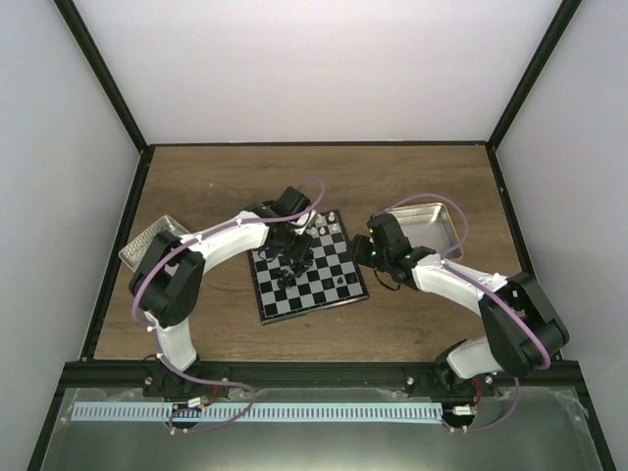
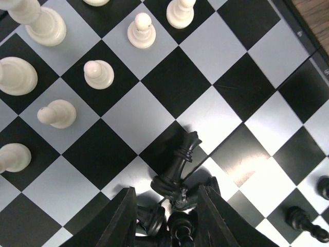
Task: Set up the chess pieces on the board
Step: Pick up the chess piece from the chessboard.
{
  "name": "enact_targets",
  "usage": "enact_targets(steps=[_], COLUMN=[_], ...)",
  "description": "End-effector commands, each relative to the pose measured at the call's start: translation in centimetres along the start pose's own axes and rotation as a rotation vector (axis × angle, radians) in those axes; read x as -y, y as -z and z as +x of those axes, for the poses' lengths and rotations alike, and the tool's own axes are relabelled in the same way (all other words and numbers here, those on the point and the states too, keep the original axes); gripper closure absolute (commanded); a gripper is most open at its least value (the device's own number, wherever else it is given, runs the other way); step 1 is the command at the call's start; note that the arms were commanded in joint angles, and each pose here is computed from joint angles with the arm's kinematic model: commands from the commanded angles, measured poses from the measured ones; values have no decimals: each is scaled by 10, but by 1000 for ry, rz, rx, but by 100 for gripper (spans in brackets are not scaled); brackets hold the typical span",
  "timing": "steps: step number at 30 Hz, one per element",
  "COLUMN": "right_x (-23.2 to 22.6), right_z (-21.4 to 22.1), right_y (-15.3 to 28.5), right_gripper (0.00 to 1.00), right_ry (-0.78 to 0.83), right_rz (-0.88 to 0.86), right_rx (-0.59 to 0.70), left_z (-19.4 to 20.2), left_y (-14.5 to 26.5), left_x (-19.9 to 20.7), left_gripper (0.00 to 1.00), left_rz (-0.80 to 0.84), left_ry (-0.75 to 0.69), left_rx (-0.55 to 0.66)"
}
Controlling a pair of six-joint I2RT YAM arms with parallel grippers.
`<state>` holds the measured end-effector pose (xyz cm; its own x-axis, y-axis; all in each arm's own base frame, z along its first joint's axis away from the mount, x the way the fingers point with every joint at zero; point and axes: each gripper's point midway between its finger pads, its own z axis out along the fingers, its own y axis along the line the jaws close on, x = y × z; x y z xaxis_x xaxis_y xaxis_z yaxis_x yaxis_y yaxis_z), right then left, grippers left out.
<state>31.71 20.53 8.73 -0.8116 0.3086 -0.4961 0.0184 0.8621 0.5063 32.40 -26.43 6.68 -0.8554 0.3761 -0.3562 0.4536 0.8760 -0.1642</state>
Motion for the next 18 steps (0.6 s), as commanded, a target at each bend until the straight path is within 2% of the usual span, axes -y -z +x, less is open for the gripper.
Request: enact_targets(steps=[1,10,18], right_x=[-6,-9,-7], right_z=[-10,-8,-8], right_y=[6,6,8], right_gripper=[53,53,53], right_ry=[23,18,14], right_rz=[-39,-58,-56], right_rx=[37,34,37], left_z=[7,-1,9], left_y=[-6,-16,-25], left_x=[-4,-8,-7], left_gripper=[66,66,69], left_rz=[-46,-87,-74], left_ry=[-82,-131,-153], left_rx=[-67,-111,-153])
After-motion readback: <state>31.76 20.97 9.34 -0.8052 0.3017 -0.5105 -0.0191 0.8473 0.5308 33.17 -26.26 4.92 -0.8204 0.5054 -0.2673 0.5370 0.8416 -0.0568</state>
